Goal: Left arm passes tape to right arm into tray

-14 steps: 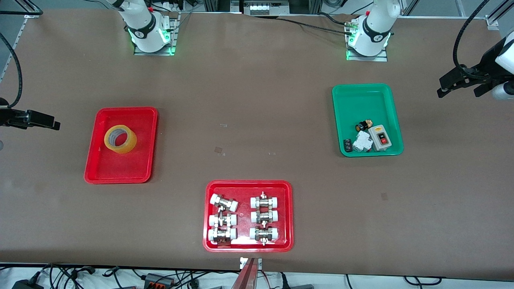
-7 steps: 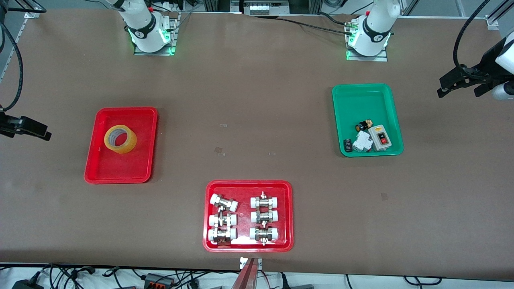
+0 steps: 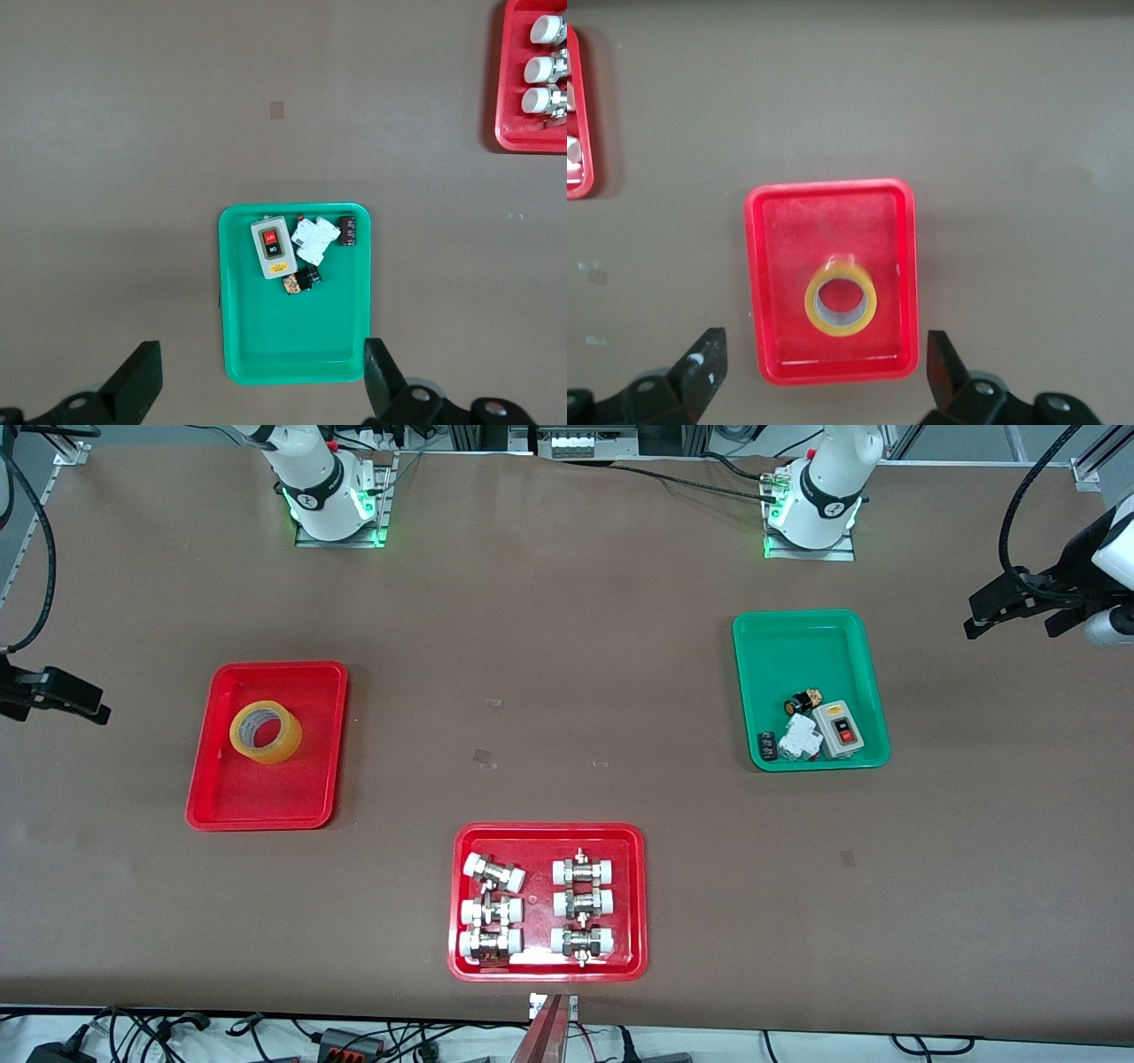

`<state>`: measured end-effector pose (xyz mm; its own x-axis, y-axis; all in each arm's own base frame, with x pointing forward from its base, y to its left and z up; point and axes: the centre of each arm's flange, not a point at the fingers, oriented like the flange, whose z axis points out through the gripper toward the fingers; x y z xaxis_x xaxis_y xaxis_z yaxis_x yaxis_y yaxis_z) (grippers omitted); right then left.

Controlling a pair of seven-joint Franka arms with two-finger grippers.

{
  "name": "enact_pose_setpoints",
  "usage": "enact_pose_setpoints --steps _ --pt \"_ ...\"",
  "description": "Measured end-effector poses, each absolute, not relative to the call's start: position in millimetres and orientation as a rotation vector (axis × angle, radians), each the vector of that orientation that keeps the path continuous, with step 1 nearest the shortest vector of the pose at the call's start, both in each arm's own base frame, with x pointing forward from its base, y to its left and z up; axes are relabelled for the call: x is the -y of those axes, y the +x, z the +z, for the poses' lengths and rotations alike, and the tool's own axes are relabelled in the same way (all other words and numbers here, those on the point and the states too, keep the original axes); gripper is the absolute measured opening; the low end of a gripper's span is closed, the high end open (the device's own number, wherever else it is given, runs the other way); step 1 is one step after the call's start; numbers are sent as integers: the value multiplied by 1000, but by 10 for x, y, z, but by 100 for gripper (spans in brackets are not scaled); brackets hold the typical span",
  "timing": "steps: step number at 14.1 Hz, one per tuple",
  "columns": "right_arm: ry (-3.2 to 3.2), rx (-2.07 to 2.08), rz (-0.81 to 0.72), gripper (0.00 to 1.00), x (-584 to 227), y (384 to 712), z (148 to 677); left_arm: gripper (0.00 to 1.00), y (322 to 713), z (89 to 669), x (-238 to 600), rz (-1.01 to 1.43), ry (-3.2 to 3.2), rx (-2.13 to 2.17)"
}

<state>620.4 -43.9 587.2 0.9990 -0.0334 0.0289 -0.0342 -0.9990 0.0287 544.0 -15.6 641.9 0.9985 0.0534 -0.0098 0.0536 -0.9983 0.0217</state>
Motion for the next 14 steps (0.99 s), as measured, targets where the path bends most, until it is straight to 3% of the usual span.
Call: enact_pose_setpoints --steps 6,14 --pt "3125 63 32 100 463 5705 5767 100 5442 6415 90 -17 3118 -102" --pt "3127 51 22 100 418 5653 5757 100 5490 6318 -202 -45 3118 -84"
